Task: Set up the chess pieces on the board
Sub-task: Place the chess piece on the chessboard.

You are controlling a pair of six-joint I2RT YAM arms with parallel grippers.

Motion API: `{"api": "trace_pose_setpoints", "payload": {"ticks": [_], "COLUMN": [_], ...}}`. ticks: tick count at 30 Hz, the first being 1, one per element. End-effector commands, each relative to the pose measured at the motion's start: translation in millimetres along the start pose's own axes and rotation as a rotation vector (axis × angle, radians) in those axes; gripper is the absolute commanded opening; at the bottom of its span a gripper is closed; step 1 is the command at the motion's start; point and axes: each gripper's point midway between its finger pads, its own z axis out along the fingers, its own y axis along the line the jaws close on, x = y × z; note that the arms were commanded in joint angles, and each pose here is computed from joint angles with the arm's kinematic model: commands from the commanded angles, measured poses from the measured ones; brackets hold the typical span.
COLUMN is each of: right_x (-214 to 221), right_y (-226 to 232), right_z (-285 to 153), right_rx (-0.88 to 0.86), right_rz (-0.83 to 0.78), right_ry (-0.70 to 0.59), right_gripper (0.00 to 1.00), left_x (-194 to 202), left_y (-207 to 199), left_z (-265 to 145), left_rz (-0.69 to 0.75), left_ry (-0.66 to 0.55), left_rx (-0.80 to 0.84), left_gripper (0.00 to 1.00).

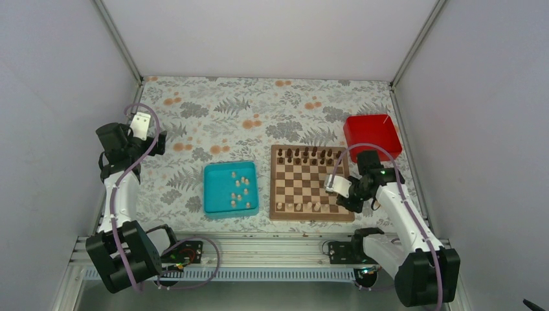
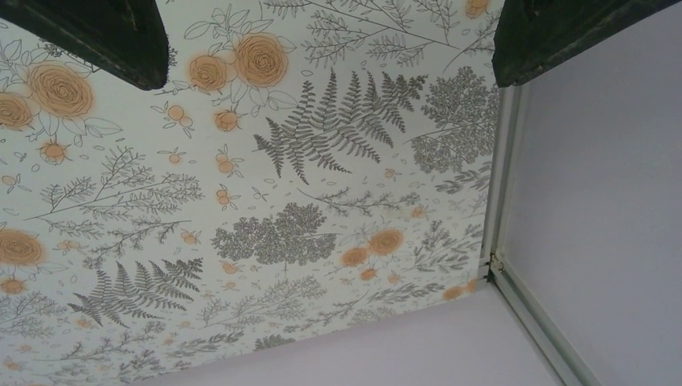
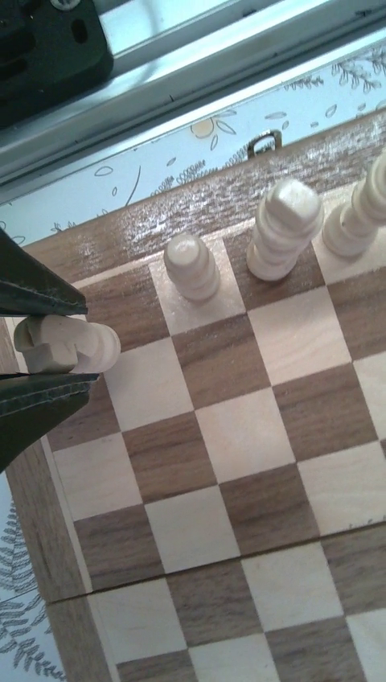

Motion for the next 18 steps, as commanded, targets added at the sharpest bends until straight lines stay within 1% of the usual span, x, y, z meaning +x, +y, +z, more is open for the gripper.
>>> {"api": "trace_pose_setpoints", "payload": {"ticks": [1, 8, 18], "right_x": [-5.3, -6.6, 7.9], "right_y": [16.0, 25.8, 24.1], "right_z": [1.1, 8.9, 18.8], "right_rx": [-0.068, -0.128, -0.118], "right_rz": [-0.077, -0.123, -0.123], "right_ry": [-0.028, -0.003, 0.067], "right_gripper": [0.08, 0.08, 0.08], "left_x": [-11.9, -7.4, -5.8], "left_y": [9.2, 12.0, 13.4], "left_z": [-0.8, 1.5, 1.6], "left_rz": [0.011, 0.012, 0.014], "left_ry": [-0.022, -0.007, -0.001], "left_rx": [-0.027, -0.041, -0.05], "left_gripper": [1.0, 1.0, 1.0]}}
